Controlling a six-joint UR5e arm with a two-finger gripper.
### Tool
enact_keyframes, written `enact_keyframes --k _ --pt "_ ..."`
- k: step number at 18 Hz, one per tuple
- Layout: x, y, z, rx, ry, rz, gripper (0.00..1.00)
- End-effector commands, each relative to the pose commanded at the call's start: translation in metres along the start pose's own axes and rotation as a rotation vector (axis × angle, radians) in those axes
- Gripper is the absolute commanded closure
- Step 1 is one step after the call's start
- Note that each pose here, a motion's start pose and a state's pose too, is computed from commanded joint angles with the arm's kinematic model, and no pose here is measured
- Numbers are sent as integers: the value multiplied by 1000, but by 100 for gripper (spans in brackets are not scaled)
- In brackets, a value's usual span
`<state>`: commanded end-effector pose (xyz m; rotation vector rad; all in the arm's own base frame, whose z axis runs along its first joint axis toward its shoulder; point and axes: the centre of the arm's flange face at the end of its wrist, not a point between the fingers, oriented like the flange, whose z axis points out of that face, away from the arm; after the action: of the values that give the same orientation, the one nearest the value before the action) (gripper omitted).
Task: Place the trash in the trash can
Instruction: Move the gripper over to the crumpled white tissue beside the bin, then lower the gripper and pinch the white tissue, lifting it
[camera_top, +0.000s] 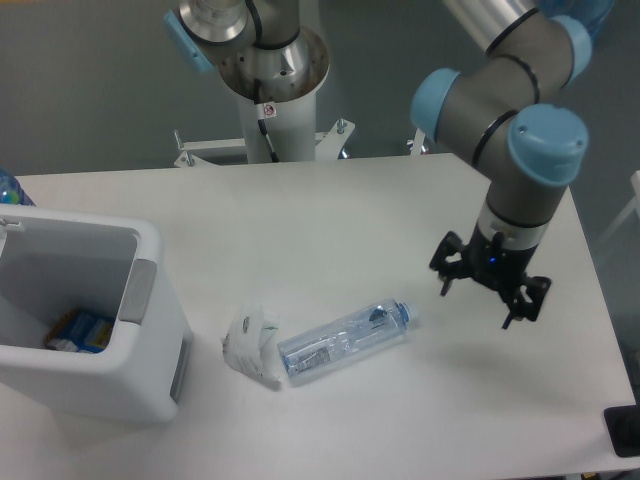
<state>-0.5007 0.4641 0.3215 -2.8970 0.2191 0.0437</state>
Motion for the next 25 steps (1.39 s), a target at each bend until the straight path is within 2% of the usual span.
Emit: enact_keyframes --k 4,7,10,13,15,18,21,22,23,25 --pt "67 -33 46 -42 102 80 0" --pt "97 -54 49 -47 120 100 0" --pt "151 -52 60 -63 185 121 0" --pt "178 -49 57 -36 244 121 0" --pt "196 -59 55 -23 281 135 0" --pt "220 -77 61 -42 297 95 0" --pt "233 -93 87 -80 308 9 0" --pt "237 -98 91 -83 309 12 1" --pt "239 -99 96 -91 314 9 18" --pt "241 -98 97 -99 315 -7 60"
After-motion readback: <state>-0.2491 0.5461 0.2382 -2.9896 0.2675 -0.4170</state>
